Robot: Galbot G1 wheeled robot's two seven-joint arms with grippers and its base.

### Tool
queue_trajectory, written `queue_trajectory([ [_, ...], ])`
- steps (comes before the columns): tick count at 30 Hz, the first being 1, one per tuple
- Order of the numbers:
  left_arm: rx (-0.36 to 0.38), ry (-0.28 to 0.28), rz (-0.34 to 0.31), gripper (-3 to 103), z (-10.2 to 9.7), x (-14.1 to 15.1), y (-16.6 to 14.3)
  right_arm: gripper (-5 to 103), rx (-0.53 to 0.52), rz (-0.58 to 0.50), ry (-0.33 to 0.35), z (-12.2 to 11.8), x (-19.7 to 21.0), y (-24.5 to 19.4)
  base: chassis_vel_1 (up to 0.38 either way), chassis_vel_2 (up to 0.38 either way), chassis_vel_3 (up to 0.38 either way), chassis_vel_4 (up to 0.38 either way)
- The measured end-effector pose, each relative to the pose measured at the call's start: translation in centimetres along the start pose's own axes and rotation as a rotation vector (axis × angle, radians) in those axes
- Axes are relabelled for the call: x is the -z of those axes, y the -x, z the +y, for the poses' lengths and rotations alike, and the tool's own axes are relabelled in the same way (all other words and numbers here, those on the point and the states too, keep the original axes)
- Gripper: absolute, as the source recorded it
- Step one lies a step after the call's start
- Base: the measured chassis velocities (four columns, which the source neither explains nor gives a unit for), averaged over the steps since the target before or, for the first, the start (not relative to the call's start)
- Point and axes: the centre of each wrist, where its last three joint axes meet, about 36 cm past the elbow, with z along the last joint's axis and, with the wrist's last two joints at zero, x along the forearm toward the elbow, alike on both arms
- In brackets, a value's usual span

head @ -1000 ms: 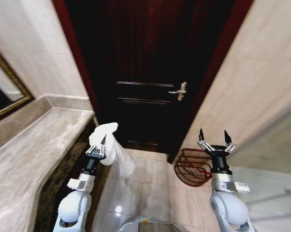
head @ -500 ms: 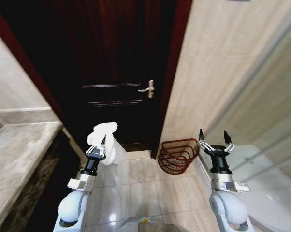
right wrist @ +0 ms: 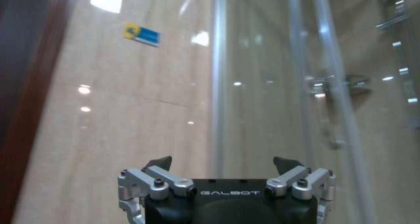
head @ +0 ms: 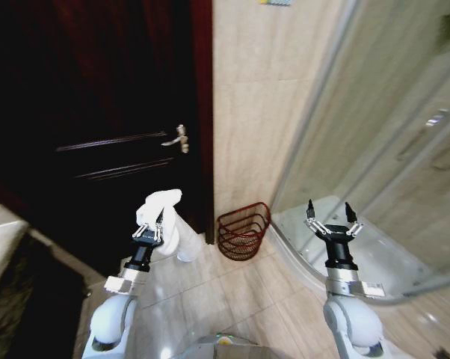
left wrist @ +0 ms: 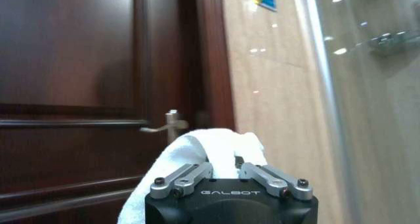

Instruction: Discard the used towel into the hamper.

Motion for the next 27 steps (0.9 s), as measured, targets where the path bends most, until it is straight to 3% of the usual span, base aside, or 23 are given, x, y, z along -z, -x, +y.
queue_trajectory([
  [16,0.0,0.0,0.002,6,0.05,-0.06,-0.01,100,-0.005,-0.001,0.006,0.1,0.03,0.01,-0.122,-0.125,-0.127,-0.125],
  [27,0.003,-0.028,-0.017,6,-0.23,-0.13,0.08,100,-0.008,-0.002,0.012,0.16,0.09,-0.05,-0.083,-0.08,-0.089,-0.083],
])
